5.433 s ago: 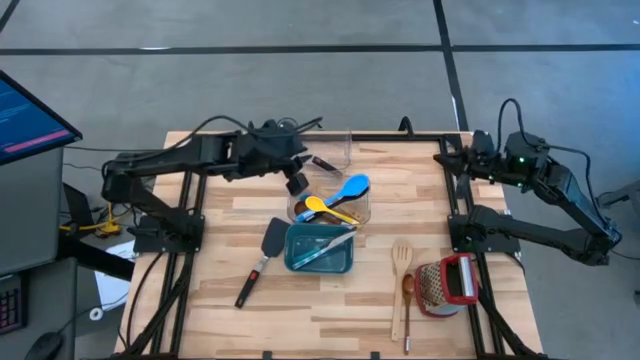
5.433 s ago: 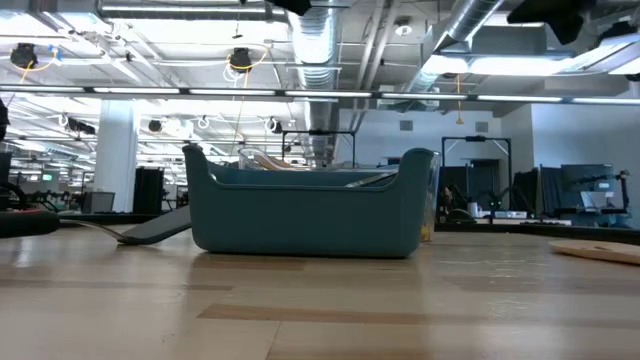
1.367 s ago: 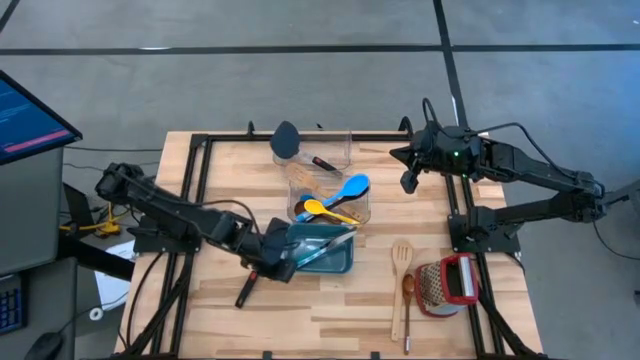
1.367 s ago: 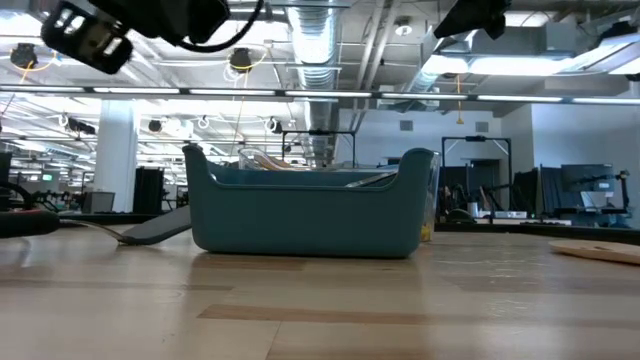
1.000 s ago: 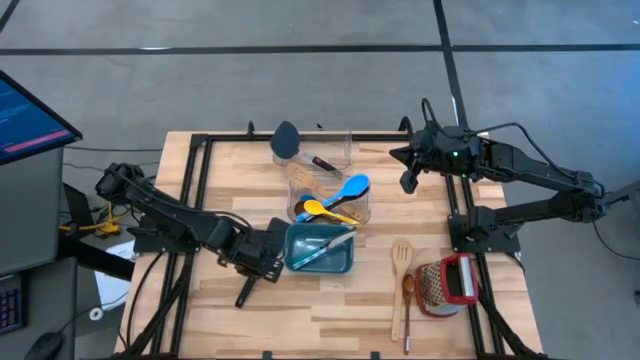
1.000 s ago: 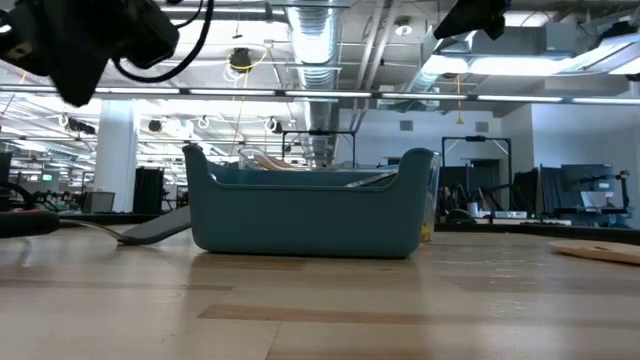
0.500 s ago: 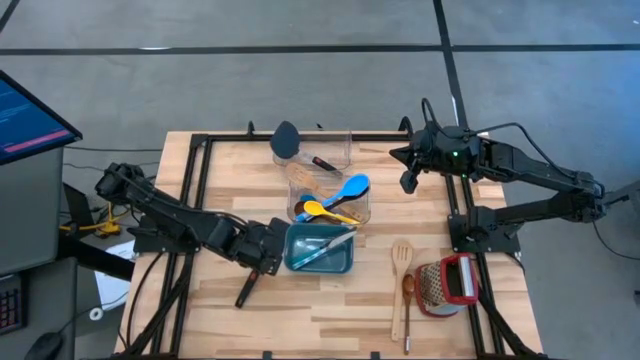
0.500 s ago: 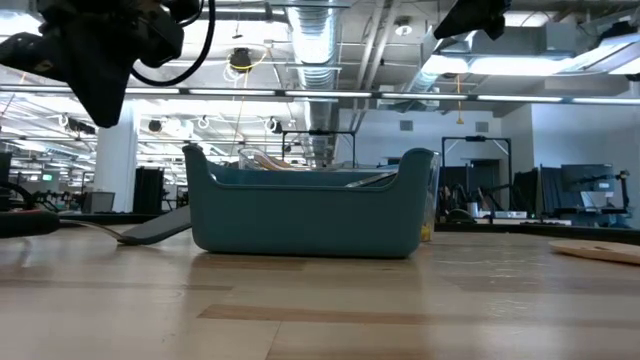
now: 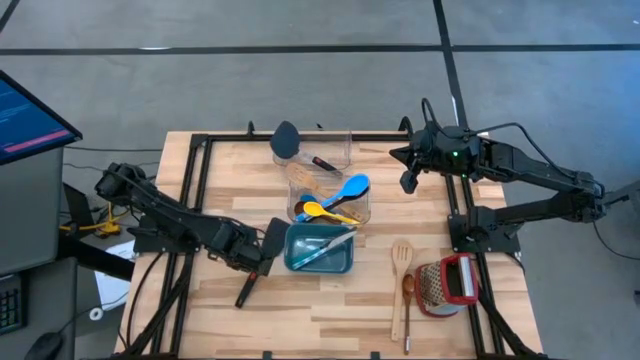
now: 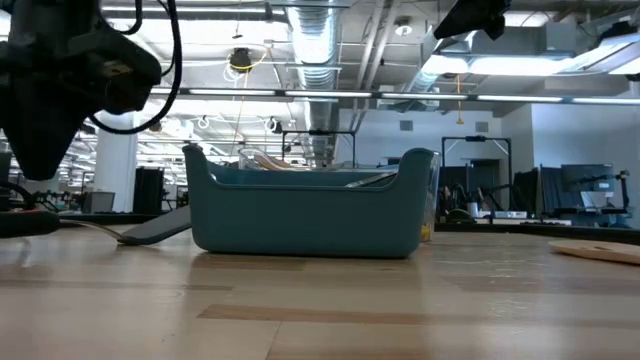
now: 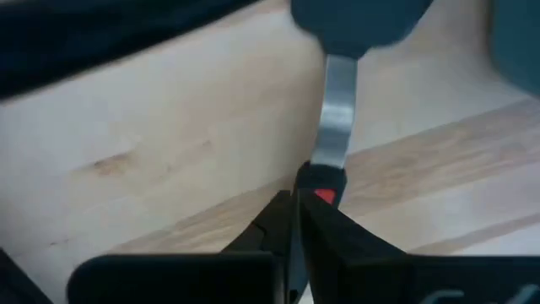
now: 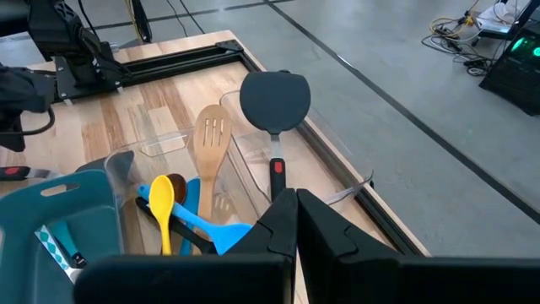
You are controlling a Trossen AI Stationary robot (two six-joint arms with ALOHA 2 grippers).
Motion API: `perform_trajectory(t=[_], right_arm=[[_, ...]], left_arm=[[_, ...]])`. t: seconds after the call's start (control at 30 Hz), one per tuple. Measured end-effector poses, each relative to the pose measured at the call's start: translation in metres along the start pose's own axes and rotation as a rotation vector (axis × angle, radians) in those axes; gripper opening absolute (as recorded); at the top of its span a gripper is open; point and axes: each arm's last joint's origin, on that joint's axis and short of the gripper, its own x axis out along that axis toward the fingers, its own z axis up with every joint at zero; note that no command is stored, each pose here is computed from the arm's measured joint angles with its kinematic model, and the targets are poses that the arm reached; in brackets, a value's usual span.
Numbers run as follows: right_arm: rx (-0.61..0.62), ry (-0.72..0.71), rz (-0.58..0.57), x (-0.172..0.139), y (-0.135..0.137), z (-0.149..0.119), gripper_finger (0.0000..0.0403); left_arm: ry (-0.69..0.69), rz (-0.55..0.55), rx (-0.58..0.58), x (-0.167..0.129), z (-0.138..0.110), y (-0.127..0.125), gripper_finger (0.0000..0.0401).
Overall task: Pick & Place Kitchen Items
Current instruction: Put the turner spatula into the top transparent bin
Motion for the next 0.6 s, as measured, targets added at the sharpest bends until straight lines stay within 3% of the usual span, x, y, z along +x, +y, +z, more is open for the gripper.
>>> perform_trajectory(t=[0.33,0.6], right_arm=[[-0.001,0.000,-0.001,0.0000,0.0000,0.0000,0.0000],[-0.001,0.000,-0.001,0.0000,0.0000,0.0000,0.0000]], left_arm=[[0.011,-0.068,0.008,0.0058,-0.0005,-0.0036,0.0086],[-0.088,-0.081,0.137,0.0057,0.0021,-0.0046,0.0144]])
